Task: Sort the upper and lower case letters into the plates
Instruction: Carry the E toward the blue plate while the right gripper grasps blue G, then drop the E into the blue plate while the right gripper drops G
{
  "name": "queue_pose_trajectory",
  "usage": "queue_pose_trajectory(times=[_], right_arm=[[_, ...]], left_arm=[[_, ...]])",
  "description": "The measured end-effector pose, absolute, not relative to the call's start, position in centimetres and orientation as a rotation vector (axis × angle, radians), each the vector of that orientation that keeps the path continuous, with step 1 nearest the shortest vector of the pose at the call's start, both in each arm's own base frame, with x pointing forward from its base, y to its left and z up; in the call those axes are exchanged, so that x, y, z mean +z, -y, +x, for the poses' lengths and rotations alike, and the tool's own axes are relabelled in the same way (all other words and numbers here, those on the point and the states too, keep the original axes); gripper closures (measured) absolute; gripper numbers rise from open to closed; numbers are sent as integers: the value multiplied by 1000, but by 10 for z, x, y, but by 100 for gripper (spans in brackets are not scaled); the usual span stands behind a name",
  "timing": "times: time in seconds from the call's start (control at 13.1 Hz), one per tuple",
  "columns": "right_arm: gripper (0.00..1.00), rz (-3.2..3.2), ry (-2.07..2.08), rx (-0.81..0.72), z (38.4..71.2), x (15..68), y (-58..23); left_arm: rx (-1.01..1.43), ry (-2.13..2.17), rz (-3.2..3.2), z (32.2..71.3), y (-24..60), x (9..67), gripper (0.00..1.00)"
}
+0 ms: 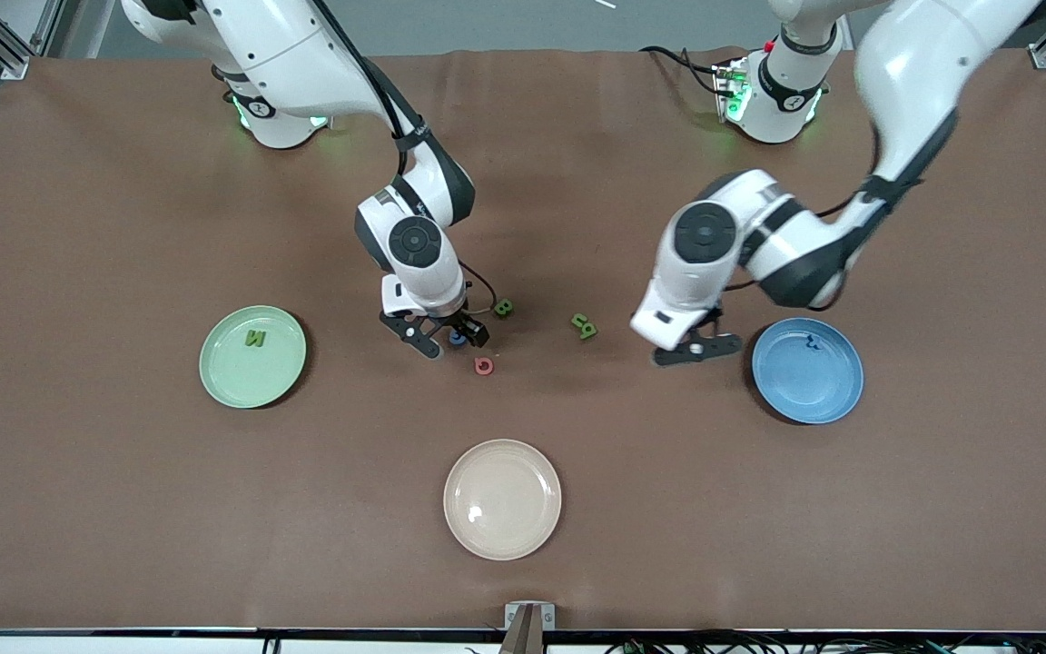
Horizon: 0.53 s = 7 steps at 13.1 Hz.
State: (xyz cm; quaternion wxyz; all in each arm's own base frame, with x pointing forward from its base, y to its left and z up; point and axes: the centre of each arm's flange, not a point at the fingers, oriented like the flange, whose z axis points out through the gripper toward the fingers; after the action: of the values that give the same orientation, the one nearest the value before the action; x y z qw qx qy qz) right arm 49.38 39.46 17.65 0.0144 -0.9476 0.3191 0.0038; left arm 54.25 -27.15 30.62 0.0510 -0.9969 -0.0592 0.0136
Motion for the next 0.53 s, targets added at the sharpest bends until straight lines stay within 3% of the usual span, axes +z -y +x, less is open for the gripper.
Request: queue_pose_trajectory(times=[0.08, 0.23, 0.38, 0.46, 0.53], right_arm=[[15, -2953, -993, 11, 493, 171, -394], [35, -2954, -978, -11, 496, 174, -394], [43, -2958, -972, -19, 497, 176, -394], [52, -2959, -969, -26, 499, 177, -393], [52, -2959, -969, -27, 499, 177, -393]], left_arm=[[29, 156, -3025, 541, 247, 303, 72], [-22, 109, -3015, 530, 214, 288, 72], [-81, 42, -3011, 518, 192, 266, 72], [-110, 5, -3002, 512, 182, 257, 72], [-139, -25, -2987, 509, 168, 249, 72]])
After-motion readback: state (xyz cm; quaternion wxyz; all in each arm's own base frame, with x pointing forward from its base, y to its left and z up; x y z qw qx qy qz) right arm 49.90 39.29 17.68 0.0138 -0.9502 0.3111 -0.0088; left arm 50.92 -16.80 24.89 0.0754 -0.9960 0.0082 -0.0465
